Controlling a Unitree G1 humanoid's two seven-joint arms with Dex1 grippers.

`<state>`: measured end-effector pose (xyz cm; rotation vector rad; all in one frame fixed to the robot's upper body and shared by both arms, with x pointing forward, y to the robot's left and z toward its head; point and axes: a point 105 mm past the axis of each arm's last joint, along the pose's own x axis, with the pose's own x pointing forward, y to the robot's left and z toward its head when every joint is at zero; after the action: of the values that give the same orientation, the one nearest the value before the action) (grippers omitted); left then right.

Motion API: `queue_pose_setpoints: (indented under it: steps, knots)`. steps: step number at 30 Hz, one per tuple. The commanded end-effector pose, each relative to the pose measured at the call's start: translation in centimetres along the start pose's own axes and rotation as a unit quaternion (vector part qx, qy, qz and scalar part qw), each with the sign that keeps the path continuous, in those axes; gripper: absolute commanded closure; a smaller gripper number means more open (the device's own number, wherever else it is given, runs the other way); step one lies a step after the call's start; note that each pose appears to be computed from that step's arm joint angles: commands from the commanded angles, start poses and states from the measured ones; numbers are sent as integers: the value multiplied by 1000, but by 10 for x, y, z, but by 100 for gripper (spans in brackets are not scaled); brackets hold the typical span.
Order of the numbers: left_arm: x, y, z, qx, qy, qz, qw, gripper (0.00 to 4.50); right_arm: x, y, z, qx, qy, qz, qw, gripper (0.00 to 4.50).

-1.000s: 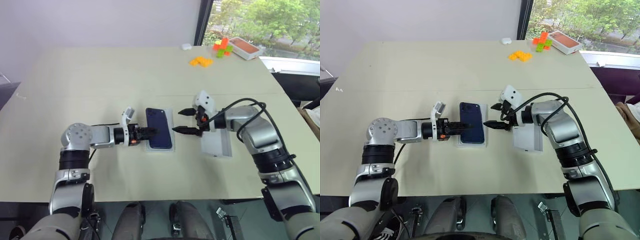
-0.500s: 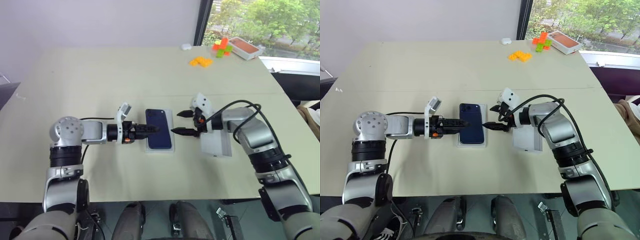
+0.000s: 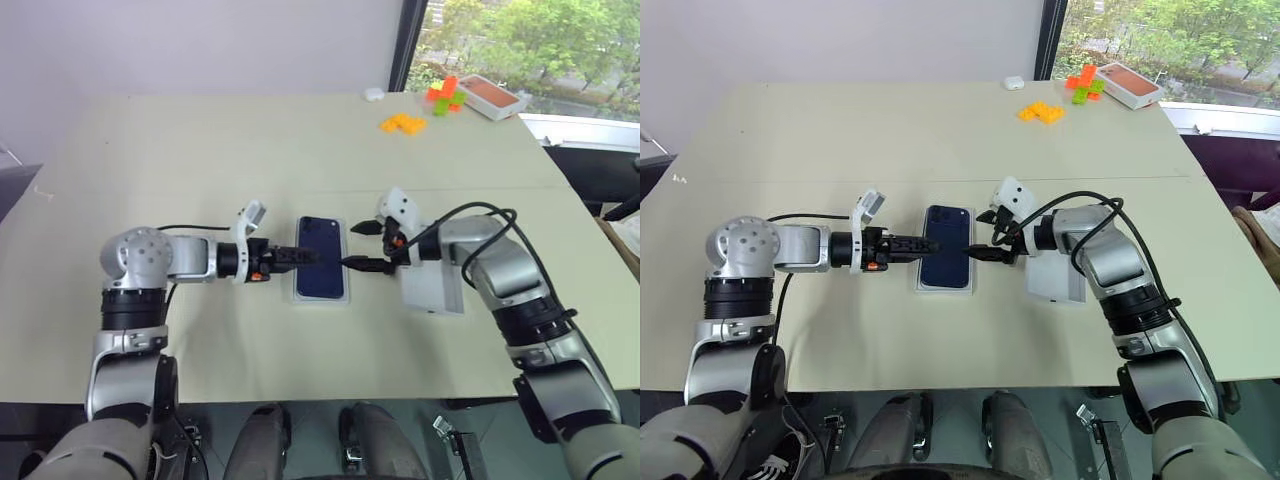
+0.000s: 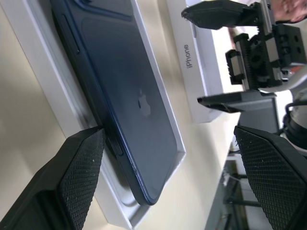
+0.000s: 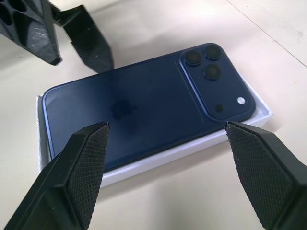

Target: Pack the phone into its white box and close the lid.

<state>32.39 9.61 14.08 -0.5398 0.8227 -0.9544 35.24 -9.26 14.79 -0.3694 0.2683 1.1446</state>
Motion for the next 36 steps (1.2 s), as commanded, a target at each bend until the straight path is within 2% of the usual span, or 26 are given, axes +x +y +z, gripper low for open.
queue_pose_setpoints:
  steps: [1, 5, 12, 21, 25, 27, 30, 32, 36]
  knots:
    - [-5, -6, -1, 29, 5, 1, 1000, 2, -1, -3, 15, -24, -16, -4, 1000, 43]
    - [-16, -11, -6, 48, 11, 2, 999, 2, 0, -3, 16, -24, -18, -4, 1000, 43]
    - [-39, -6, 12, 67, -38, 35, 996, 2, 3, -3, 19, -17, -25, 0, 1000, 43]
    - [-42, -8, 23, 105, -93, 39, 989, 2, 5, -8, 22, -11, -36, -14, 999, 43]
    - [-43, -17, 23, 132, -103, 21, 986, 2, 5, -10, 23, -12, -38, -21, 999, 43]
    - [-49, -18, 27, 177, -122, 32, 976, 2, -2, -18, 26, -15, -40, -43, 998, 43]
    - [-59, -21, 32, 293, -147, 71, 942, 2, -9, -29, 32, -7, -48, -85, 995, 43]
    - [-65, -14, 36, 302, -169, 76, 935, 2, -10, -39, 45, 45, -74, -125, 988, 43]
    - [-62, 2, 31, 331, -152, 97, 926, 2, -13, -25, 43, 45, -58, -104, 992, 43]
